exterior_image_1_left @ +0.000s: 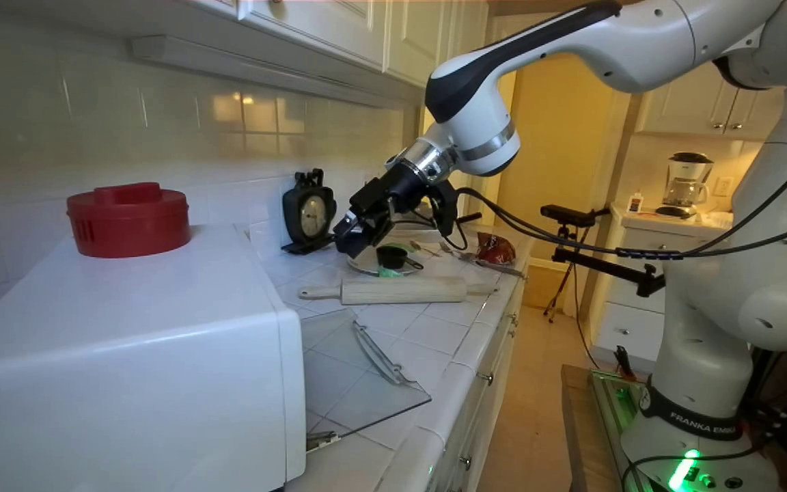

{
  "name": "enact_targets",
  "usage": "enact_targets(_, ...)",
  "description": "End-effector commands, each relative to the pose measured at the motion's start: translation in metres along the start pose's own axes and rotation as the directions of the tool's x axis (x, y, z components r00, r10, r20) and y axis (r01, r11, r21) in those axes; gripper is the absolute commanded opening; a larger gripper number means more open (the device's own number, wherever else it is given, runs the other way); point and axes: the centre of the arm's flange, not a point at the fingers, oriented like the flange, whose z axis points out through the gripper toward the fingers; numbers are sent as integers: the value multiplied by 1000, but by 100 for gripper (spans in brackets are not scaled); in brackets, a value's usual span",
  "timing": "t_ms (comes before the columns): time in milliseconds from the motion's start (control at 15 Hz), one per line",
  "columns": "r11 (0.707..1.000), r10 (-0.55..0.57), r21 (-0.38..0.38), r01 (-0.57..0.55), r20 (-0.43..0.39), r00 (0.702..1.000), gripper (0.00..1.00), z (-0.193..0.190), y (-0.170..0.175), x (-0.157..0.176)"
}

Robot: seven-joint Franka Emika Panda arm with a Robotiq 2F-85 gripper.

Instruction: Close the open oven door

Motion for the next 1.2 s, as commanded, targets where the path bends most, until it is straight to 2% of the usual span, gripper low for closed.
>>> enact_targets(0, 997, 74, -17, -74, 17, 997, 100, 7, 25, -12)
enact_targets(467, 985, 169, -45, -167, 42, 985, 100, 13, 63, -28)
enact_targets(1133, 978, 207, -30, -204, 136, 969, 100, 40, 76, -34)
